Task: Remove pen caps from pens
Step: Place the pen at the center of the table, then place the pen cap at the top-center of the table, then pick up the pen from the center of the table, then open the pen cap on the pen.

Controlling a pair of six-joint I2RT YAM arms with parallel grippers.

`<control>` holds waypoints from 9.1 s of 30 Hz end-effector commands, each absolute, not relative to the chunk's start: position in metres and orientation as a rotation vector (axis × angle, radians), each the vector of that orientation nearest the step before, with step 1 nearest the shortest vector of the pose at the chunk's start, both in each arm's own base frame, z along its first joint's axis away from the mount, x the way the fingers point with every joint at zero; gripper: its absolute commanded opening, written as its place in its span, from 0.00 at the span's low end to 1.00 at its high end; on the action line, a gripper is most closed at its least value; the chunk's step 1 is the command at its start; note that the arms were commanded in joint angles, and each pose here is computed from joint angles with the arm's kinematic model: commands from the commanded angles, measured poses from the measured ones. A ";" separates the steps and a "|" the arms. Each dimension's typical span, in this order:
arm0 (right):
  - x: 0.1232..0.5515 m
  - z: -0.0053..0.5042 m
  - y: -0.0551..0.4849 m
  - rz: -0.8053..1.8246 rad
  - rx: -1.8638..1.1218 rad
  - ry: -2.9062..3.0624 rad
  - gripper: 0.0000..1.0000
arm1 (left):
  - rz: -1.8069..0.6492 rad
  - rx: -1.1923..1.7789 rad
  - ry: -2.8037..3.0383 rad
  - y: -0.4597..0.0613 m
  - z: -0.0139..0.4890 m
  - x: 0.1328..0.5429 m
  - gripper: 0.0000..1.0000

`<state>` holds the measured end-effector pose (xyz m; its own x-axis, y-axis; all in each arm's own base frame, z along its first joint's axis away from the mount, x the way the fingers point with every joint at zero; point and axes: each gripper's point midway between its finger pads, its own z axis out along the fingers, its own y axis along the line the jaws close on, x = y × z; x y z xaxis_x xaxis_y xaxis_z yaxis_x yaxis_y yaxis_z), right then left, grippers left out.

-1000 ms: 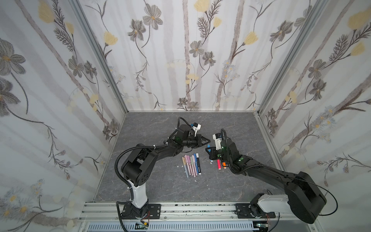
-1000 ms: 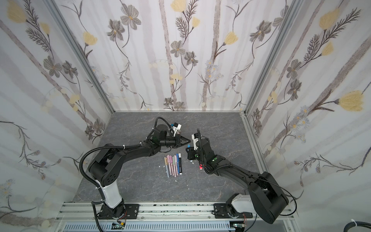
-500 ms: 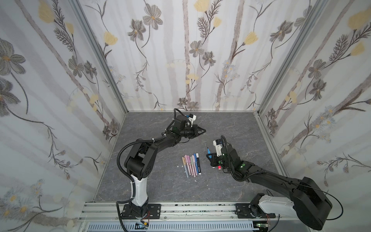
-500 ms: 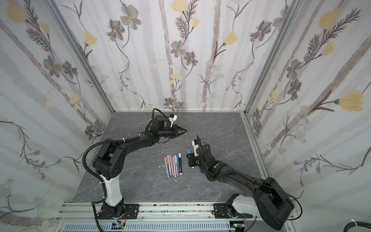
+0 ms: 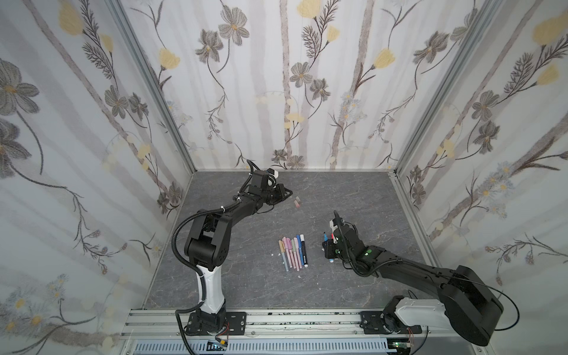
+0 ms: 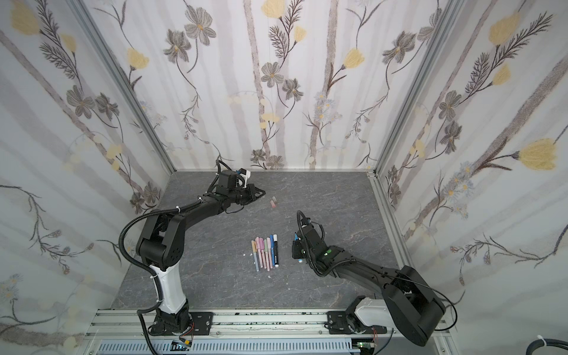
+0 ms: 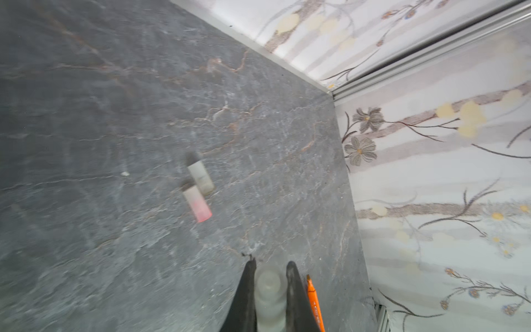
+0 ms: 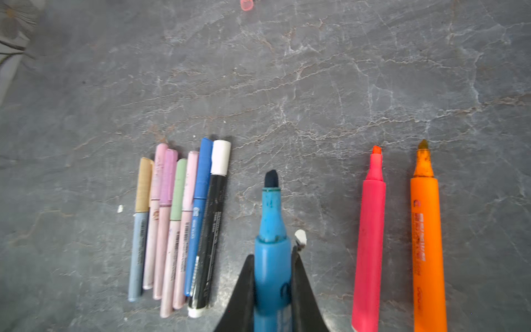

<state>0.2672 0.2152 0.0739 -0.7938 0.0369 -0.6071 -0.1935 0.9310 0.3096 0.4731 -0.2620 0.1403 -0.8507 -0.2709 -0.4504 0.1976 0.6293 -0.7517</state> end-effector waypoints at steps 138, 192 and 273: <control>0.266 0.121 0.285 0.528 -0.357 2.350 0.00 | -1.302 0.062 2.301 -0.256 0.177 0.385 0.46; 0.279 0.150 0.269 0.603 -0.232 2.234 0.00 | -1.569 0.264 2.342 -0.362 0.163 0.333 0.36; 0.243 0.100 0.269 0.587 -0.209 2.367 0.00 | -1.226 0.050 2.304 -0.262 0.188 0.457 0.00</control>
